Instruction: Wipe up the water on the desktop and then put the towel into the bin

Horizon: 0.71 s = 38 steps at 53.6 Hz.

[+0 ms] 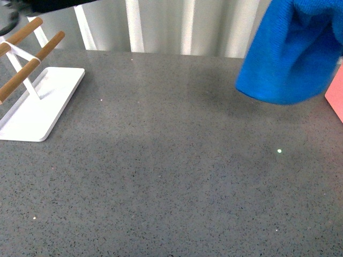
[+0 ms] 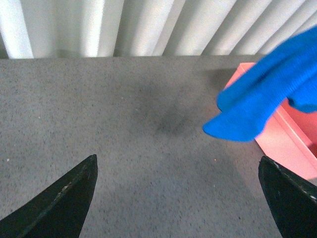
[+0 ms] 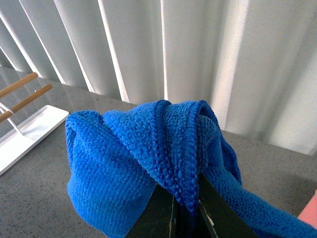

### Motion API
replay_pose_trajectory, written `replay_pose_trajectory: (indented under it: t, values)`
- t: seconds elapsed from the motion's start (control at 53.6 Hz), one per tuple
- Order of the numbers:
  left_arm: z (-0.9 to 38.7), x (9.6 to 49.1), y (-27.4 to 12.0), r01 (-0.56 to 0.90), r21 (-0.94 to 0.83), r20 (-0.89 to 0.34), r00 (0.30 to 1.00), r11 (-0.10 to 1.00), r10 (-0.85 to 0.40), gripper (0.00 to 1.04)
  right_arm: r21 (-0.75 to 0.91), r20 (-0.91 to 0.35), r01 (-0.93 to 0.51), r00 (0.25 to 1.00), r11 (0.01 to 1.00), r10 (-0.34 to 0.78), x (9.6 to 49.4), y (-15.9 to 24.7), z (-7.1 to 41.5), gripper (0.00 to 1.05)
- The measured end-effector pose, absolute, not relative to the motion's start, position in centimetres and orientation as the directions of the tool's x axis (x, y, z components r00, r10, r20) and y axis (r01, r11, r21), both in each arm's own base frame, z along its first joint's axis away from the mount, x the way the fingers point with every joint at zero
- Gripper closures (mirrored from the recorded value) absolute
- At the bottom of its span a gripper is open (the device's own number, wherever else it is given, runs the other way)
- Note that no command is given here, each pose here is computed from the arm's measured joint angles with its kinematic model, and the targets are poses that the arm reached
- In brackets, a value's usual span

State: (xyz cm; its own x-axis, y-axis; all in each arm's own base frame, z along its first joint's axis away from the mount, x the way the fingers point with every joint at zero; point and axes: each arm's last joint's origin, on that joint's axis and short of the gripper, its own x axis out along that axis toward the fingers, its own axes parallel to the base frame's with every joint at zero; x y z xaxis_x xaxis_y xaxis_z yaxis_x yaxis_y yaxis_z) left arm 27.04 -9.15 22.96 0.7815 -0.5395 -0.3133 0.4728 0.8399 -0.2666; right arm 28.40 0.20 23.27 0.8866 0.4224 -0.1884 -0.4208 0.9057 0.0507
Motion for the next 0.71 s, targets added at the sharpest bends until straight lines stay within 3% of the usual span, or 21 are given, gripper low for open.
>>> replay_pose_trajectory:
  t: [0.187, 0.261, 0.298, 0.373, 0.485, 0.634, 0.709]
  values:
    - [22.4, 22.8, -5.9, 0.437, -0.258, -0.299, 0.812, 0.862, -0.501, 0.07, 0.054, -0.200, -0.411, 0.889, 0.910, 0.413, 28.4, 0.2, 22.8, 1.02]
    - [21.9, 21.4, -4.7, 0.381, -0.222, -0.276, 0.858, 0.898, -0.433, 0.09, 0.053, -0.200, -0.415, 0.887, 0.908, 0.417, 28.4, 0.3, 22.8, 1.02]
    - [21.4, 20.8, -4.0, 0.242, -0.114, -0.168, 0.951, 0.964, -0.259, 0.18, 0.053, -0.200, -0.418, 0.885, 0.907, 0.420, 28.4, 0.4, 22.8, 1.02]
    - [20.4, 19.1, -2.1, 0.031, -0.045, -0.029, 0.999, 0.998, -0.033, 0.36, 0.054, -0.202, -0.417, 0.885, 0.907, 0.419, 28.4, 0.4, 22.8, 1.02]
    - [19.8, 17.7, -1.3, -0.004, -0.025, -0.001, 1.000, 1.000, 0.004, 0.58, 0.054, -0.211, -0.409, 0.887, 0.911, 0.411, 28.3, 0.2, 22.5, 1.02]
    - [18.6, 16.1, -0.2, 0.008, -0.012, -0.008, 1.000, 1.000, -0.008, 0.94, 0.055, -0.222, -0.407, 0.885, 0.912, 0.408, 28.2, 0.2, 22.3, 1.02]
    - [18.4, 15.6, -0.1, 0.000, -0.009, -0.005, 1.000, 1.000, 0.000, 1.01, 0.055, -0.224, -0.403, 0.886, 0.913, 0.405, 28.2, 0.2, 22.3, 1.02]
